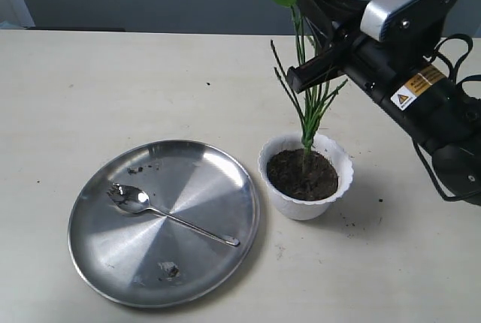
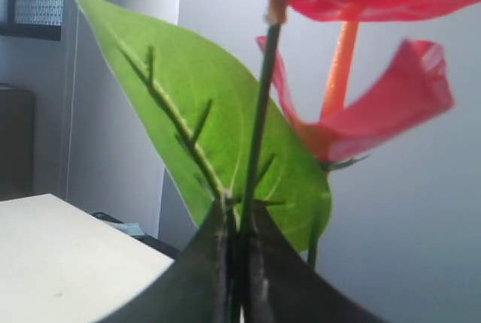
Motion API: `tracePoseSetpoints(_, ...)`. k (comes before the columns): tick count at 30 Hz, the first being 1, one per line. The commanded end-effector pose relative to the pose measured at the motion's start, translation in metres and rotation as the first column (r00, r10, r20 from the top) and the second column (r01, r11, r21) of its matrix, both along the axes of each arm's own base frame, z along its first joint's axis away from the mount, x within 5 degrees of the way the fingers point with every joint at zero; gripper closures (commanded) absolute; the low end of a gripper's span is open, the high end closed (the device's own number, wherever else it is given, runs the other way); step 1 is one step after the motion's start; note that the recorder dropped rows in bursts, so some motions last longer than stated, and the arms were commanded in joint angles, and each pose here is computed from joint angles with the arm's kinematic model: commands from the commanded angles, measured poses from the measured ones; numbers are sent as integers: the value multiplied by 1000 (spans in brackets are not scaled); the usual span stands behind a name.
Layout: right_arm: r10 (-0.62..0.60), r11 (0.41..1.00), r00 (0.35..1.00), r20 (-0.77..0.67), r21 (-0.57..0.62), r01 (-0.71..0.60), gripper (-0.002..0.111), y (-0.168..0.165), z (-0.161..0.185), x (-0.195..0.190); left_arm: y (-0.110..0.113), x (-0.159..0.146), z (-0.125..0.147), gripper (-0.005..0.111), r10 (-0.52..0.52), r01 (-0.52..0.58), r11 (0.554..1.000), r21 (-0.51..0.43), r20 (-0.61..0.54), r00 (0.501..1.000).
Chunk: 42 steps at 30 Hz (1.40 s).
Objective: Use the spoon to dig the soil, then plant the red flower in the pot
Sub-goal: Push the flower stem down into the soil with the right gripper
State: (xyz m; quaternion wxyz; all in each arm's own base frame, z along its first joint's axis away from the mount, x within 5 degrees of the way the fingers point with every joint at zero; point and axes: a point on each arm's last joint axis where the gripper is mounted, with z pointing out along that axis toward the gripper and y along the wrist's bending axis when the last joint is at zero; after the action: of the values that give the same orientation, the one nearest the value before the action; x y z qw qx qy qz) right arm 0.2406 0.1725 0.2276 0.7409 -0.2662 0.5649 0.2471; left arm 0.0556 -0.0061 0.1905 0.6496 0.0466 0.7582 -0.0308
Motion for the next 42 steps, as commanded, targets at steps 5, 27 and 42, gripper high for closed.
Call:
tracePoseSetpoints(5,53,997,999,-6,-53,-54,109,6,-13,1,0,0,2,106,-4,4,1000,-5,9,1000)
tracePoseSetpoints(27,23,994,1000,8,-104,-22,109,7,-22,5,0,0,2,106,-4,4,1000,-5,9,1000)
tracePoseSetpoints(42,48,989,988,-148,-133,-68,109,-1,-54,-12,0,0,2,106,-4,4,1000,-5,9,1000)
